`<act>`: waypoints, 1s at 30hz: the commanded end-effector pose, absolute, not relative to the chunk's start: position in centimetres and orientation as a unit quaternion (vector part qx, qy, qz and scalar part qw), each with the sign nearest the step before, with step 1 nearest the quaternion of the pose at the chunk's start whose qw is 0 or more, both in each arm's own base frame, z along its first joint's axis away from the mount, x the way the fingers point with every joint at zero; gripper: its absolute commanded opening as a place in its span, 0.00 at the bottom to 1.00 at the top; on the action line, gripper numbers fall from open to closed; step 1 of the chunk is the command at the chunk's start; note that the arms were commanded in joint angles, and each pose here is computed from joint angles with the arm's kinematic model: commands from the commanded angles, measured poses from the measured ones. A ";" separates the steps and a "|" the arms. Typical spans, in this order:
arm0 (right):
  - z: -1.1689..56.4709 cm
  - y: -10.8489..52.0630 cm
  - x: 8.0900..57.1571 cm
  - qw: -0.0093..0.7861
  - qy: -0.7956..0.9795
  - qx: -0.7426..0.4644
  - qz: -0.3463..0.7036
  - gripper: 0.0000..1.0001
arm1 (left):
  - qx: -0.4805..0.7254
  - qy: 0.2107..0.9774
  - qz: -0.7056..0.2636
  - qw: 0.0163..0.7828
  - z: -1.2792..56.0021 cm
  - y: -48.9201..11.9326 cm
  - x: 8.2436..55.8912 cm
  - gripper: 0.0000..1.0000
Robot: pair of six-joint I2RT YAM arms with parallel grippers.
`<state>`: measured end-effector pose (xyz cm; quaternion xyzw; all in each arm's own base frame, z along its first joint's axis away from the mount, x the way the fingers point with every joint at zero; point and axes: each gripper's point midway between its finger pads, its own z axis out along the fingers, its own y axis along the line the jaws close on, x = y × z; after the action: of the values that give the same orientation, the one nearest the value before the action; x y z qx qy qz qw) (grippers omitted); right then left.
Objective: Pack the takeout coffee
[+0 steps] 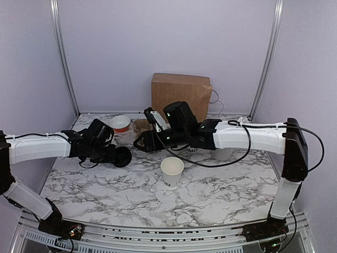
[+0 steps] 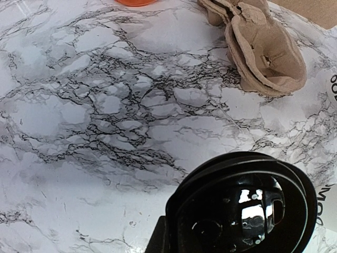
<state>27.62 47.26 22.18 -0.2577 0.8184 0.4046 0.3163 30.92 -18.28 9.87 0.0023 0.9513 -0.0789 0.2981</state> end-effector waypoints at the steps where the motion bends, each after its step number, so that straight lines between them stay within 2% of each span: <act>1: 22.5 51.2 28.5 0.282 0.800 -0.256 0.463 0.62 | 0.005 0.944 -0.100 0.313 10.4 -18.7 30.8 0.00; 9: 18.3 53.6 30.4 0.230 0.807 -0.228 0.494 0.55 | 0.008 0.940 -0.121 0.320 10.4 -19.2 30.7 0.00; 15: 17.3 53.7 31.1 0.220 0.811 -0.216 0.498 0.49 | 0.012 0.939 -0.124 0.320 10.4 -19.5 30.9 0.00; 30: 16.4 54.0 31.4 0.207 0.812 -0.214 0.502 0.45 | 0.015 0.939 -0.127 0.319 10.5 -19.8 31.1 0.00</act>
<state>30.56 53.27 15.58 -0.2150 0.8204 0.4908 0.1993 30.92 -19.24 9.99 0.0078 0.9424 -0.1160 0.3137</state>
